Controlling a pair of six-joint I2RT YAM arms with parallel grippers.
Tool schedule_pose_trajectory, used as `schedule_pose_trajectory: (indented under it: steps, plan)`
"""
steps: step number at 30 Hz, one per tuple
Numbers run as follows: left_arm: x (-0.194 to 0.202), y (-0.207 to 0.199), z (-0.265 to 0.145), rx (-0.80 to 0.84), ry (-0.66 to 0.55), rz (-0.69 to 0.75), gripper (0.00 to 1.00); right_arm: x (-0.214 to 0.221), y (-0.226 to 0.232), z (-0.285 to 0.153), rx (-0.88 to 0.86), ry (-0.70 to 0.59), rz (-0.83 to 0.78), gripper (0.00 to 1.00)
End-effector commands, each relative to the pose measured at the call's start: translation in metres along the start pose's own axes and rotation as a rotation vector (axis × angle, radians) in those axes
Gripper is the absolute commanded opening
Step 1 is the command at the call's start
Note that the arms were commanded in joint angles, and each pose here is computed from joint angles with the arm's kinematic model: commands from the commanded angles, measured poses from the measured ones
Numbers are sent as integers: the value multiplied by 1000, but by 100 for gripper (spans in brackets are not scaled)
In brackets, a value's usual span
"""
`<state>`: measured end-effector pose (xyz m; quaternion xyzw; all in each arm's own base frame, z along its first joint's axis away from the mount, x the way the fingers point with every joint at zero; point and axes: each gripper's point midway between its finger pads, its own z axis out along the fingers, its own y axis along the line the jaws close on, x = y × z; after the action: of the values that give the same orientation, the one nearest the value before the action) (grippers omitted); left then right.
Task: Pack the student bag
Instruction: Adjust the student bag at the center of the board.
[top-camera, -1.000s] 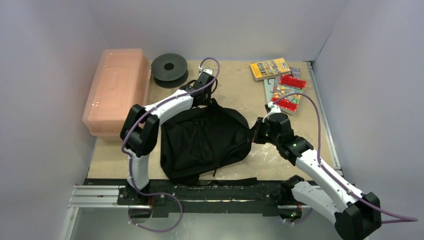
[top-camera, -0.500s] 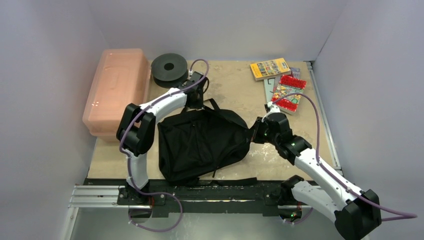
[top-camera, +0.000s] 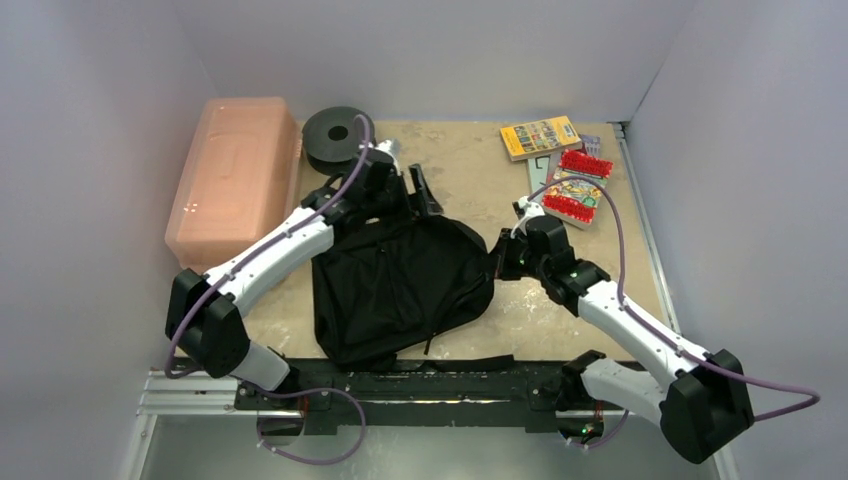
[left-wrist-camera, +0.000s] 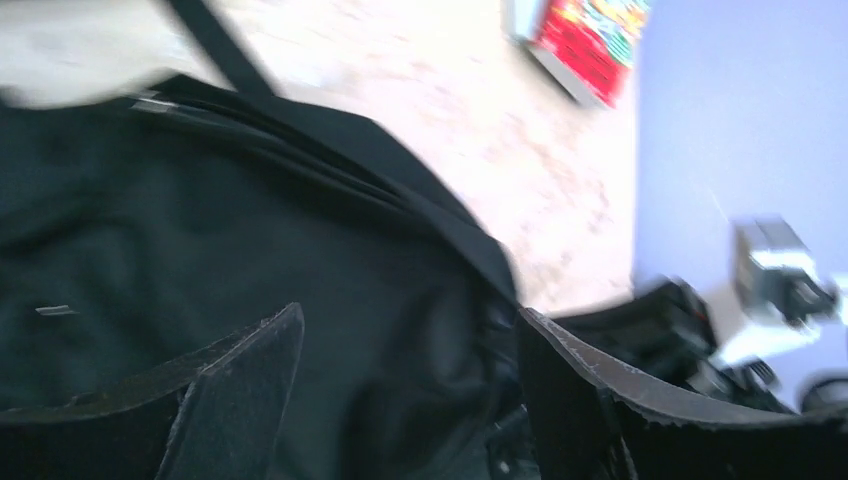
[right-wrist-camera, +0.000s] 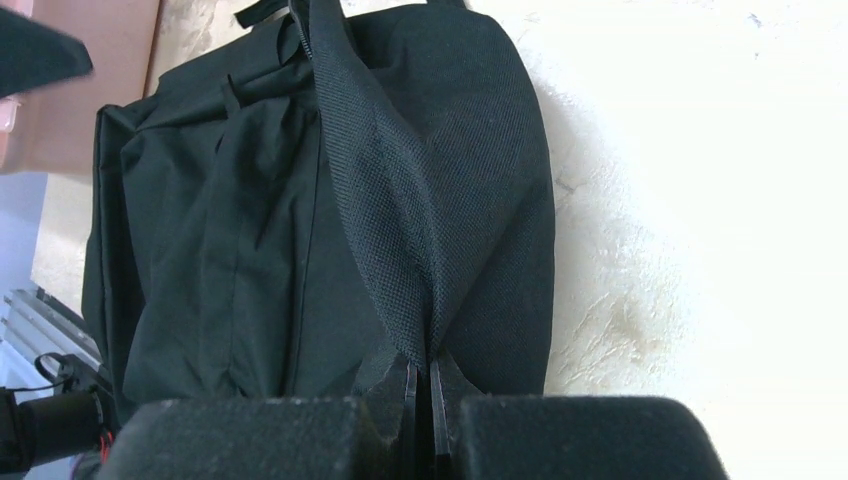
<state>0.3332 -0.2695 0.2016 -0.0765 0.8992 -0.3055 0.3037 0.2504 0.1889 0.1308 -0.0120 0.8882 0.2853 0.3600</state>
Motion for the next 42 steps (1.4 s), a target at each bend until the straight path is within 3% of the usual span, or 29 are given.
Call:
schedule_pose_trajectory:
  steps: [1, 5, 9, 14, 18, 21, 23, 25, 30, 32, 33, 36, 38, 40, 42]
  plan:
    - [56, -69, 10, 181, 153, -17, 75, -36, 33, -4, -127, -94, -72, 0]
    - [92, -91, 10, 310, 202, 200, 67, -45, 36, -6, -123, -111, -80, 0]
    - [111, -84, 4, 401, 163, 381, 60, -49, 43, -3, -144, -100, -82, 0]
    - [128, -74, 14, 348, 230, 457, 58, -46, 44, 2, -158, -93, -74, 0]
    - [134, -68, 24, 317, 253, 466, 39, -44, 41, 2, -145, -89, -62, 0]
    - [127, -71, 24, 329, 213, 498, 20, -43, 37, 1, -122, -81, -54, 9]
    - [125, -75, 22, 349, 198, 519, 13, -46, 37, -1, -113, -84, -55, 11]
    - [129, -81, 21, 380, 223, 528, 14, -49, 40, -2, -118, -89, -60, 11]
    - [152, -90, 22, 448, 321, 495, 32, -52, 43, 0, -126, -86, -58, 8]
    - [161, -84, 30, 425, 351, 475, 31, -52, 42, 1, -123, -86, -53, 8]
    - [161, -78, 34, 388, 352, 465, 20, -52, 42, 0, -121, -88, -51, 8]
    - [144, -56, 41, 262, 260, 464, 7, -53, 36, 0, -83, -88, -40, 13]
    - [116, -52, 31, 215, 105, 472, 0, -53, 25, 0, -21, -82, -26, 21]
    - [86, -56, 15, 220, -75, 459, 0, -57, 15, 0, 19, -75, -13, 25]
    - [64, -64, -1, 278, -243, 447, 0, -62, 15, -1, 9, -71, 3, 36]
